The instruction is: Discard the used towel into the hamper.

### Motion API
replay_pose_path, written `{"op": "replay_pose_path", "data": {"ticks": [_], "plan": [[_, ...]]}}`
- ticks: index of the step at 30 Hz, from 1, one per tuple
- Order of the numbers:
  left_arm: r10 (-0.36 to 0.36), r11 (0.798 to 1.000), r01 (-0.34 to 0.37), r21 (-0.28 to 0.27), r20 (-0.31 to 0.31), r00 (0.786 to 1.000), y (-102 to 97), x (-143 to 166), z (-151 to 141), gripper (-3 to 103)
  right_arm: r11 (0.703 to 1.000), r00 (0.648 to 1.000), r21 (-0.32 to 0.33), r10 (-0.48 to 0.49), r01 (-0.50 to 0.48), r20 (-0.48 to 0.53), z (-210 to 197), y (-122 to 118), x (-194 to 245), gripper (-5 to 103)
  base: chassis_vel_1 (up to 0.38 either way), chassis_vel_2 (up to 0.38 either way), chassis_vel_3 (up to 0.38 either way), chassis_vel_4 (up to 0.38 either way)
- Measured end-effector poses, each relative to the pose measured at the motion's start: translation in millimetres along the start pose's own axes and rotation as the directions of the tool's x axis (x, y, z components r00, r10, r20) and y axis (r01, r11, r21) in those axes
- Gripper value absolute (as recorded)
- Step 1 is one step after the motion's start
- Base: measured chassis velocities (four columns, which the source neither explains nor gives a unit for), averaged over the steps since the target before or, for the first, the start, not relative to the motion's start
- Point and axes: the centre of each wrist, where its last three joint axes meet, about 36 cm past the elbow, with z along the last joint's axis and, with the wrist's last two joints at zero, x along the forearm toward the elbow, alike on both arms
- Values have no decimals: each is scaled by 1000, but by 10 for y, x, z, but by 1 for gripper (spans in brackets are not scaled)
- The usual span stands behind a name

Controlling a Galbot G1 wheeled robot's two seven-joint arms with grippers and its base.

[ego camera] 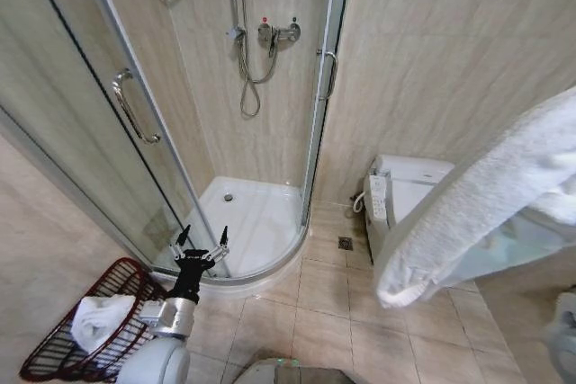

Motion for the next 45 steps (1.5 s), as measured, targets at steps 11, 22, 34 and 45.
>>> {"op": "replay_pose_path", "data": {"ticks": [11,22,34,45], "plan": [[0,1000,0,0,0,1000,0,0,0,100,1000,1000,2,0,0,-3,32,-32,6,15,0,0,0,0],[0,1000,0,0,0,1000,0,0,0,100,1000,1000,-11,-13,13,-12,72,29,33,15,0,0,0,0],[0,1000,0,0,0,1000,0,0,0,100,1000,1000,-14,-17,16,-14,78,55,49,15,0,0,0,0],[0,1000,0,0,0,1000,0,0,0,100,1000,1000,-19,-25,25,-12,79,83,69,15,0,0,0,0]]}}
